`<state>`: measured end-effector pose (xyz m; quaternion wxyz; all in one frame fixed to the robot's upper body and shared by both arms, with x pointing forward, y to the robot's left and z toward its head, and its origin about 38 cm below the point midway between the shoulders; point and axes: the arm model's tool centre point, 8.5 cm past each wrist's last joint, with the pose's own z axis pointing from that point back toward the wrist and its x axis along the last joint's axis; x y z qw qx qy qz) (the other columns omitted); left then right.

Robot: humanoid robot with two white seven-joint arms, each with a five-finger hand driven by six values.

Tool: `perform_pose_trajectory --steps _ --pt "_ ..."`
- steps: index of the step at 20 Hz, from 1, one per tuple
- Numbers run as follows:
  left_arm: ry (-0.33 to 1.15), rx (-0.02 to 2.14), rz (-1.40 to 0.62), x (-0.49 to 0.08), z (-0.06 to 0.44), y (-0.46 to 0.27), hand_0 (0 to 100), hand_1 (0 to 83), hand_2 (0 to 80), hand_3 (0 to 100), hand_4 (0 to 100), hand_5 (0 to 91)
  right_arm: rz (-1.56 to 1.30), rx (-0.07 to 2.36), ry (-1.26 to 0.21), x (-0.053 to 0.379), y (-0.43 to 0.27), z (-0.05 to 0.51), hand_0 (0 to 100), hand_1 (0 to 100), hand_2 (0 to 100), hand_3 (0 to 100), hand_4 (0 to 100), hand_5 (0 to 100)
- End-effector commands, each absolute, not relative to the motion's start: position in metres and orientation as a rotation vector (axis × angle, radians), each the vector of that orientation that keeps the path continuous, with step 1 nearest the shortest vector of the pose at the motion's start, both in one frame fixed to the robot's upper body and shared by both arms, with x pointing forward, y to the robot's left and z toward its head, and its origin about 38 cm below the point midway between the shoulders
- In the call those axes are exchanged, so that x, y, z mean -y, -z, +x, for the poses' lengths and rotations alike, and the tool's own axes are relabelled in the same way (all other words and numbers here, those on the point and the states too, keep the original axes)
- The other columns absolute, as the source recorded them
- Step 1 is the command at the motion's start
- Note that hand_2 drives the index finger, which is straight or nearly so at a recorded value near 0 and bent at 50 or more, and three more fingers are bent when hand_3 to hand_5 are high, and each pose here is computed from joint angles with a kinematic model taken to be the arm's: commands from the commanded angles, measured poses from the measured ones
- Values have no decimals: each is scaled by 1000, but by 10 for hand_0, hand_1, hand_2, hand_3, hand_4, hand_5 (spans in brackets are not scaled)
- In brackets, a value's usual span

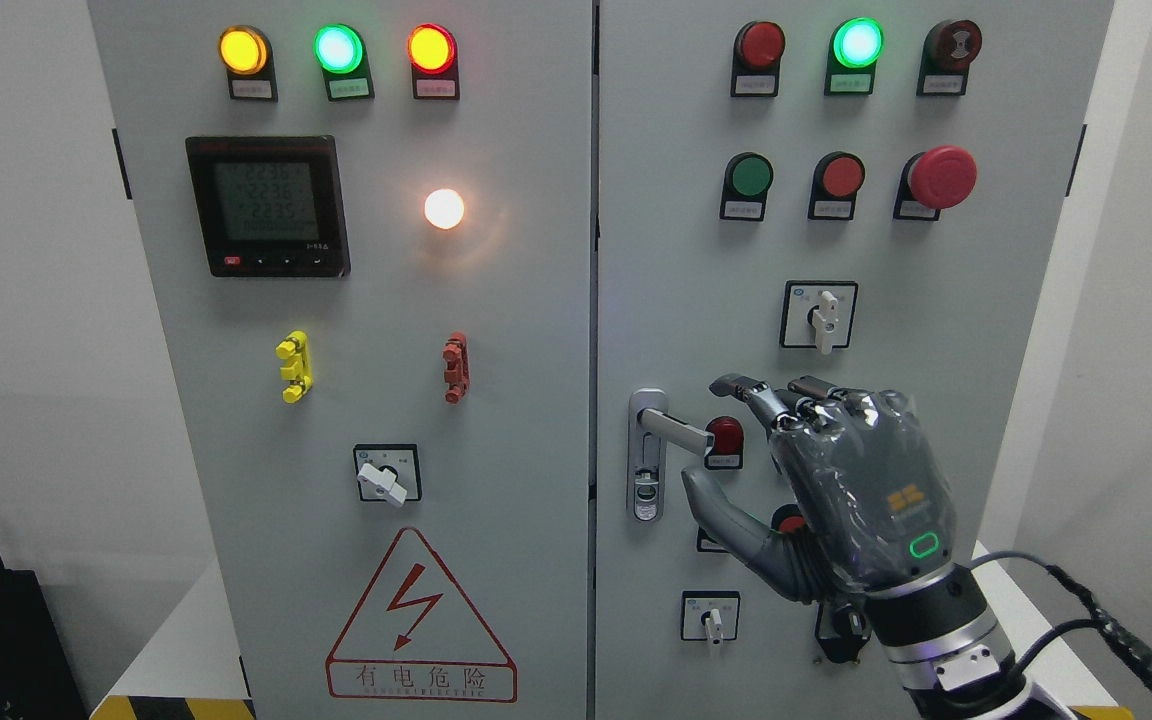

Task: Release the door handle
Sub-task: 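Hook the right hand fingers around the raised silver handle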

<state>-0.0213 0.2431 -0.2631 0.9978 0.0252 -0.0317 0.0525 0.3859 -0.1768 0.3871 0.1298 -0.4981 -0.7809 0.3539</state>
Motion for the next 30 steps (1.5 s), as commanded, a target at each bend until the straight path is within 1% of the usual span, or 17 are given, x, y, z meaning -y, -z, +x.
perform_pose_trajectory --steps 1,4,7,12,14,17,22,24,27,30 --pt "-105 94 47 -242 -11 264 120 389 0 0 0 0 -1387 2231 -1186 202 -382 383 380 52 358 948 876 988" --pt "-103 94 47 -242 -11 264 120 389 0 0 0 0 -1362 2201 -1221 208 -377 384 369 55 367 951 883 988" --pt "-105 94 47 -242 -11 264 120 389 0 0 0 0 -1266 2182 -1204 211 -371 386 362 56 374 953 885 989" --pt "-106 94 47 -242 -11 264 120 389 0 0 0 0 -1166 2176 -1158 211 -383 392 353 67 392 976 896 988" --pt "-105 94 47 -242 -11 264 120 389 0 0 0 0 -1173 2148 -1145 213 -386 395 350 78 415 1000 910 991" --pt "-103 94 47 -242 -11 264 120 389 0 0 0 0 -1179 2110 -1158 212 -386 397 345 107 456 1000 930 999" --pt "-103 94 47 -242 -11 264 120 389 0 0 0 0 -1152 2076 -1190 203 -385 398 340 134 493 1000 951 1000" --pt "-106 94 47 -242 -11 264 120 389 0 0 0 0 -1147 2066 -1182 196 -391 399 341 135 500 1000 956 1000" --pt "-106 94 47 -242 -11 264 120 389 0 0 0 0 -1167 2011 -1160 197 -394 403 340 137 505 1000 959 1000" --pt "-103 94 47 -242 -11 264 120 389 0 0 0 0 -1154 2030 -1152 190 -398 403 340 138 507 1000 961 1000"
